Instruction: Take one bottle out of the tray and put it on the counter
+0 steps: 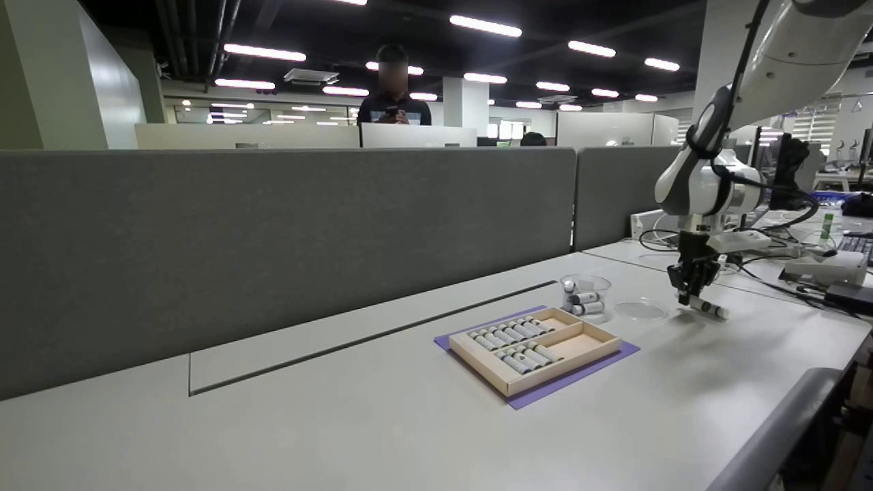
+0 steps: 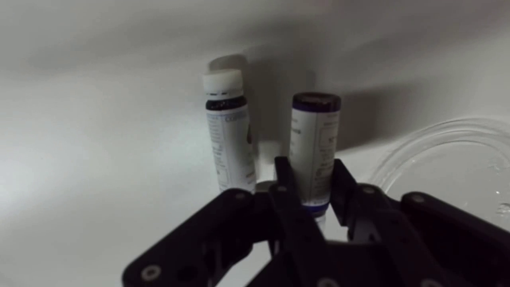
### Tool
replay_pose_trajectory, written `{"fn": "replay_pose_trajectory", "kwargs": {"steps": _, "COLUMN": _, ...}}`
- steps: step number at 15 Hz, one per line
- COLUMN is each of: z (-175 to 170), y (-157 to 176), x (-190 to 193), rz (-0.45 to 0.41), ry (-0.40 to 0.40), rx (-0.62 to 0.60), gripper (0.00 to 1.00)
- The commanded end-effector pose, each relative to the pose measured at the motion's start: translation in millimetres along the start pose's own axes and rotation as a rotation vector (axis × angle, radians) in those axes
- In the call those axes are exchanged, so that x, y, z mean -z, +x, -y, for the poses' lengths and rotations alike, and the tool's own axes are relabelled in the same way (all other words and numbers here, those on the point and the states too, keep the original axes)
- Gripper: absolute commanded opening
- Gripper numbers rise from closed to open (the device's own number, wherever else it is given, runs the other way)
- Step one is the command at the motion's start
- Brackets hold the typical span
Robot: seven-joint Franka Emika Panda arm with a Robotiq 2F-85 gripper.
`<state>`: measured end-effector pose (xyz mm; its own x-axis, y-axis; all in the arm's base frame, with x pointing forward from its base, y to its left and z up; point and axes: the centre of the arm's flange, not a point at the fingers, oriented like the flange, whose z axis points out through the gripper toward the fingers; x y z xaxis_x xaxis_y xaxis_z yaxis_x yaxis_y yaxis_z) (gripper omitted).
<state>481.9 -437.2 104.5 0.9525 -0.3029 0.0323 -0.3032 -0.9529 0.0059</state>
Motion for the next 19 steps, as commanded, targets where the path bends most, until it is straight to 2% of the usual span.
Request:
{"fn": "replay_pose_trajectory", "kwargs": {"steps": 1, "z": -15.1, "y": 17.7, "x": -13.7, "rz": -0.011, "ry": 0.036, "rx": -0.048, "gripper": 0.05}}
{"fn": "replay_pose_trajectory", "kwargs": {"steps": 3, "z": -15.4, "y": 20.4, "x": -17.8, "rz": -0.01, "ry": 0.042, "rx": -0.056, "gripper": 0.05}}
{"fn": "replay_pose_trajectory", "kwargs": {"steps": 4, "z": -14.6, "y": 21.6, "x": -19.1, "rz": -0.008, "ry": 0.043, "rx": -0.059, "gripper": 0.45}}
{"fn": "replay_pose_trajectory", "kwargs": {"steps": 6, "z": -10.1, "y": 25.0, "x": -17.5, "rz": -0.014, "ry": 0.056, "rx": -0.058, "gripper": 0.53}}
{"fn": "replay_pose_trajectory", "kwargs": {"steps": 12, "z": 15.1, "y": 32.8, "x": 14.2, "rz": -0.073, "ry": 0.1, "rx": -0.006, "gripper": 0.97}}
{"fn": "replay_pose_trajectory", "kwargs": {"steps": 15, "z": 31.4, "y": 37.8, "x": 37.1, "rz": -0.113, "ry": 0.097, "rx": 0.012, "gripper": 1.0}}
{"fn": "replay_pose_trajectory", "kwargs": {"steps": 16, "z": 25.0, "y": 43.3, "x": 14.1, "rz": -0.087, "ry": 0.085, "rx": 0.008, "gripper": 1.0}}
{"fn": "replay_pose_trajectory", "kwargs": {"steps": 19, "z": 31.0, "y": 48.4, "x": 28.8, "rz": -0.106, "ry": 0.086, "rx": 0.018, "gripper": 1.0}}
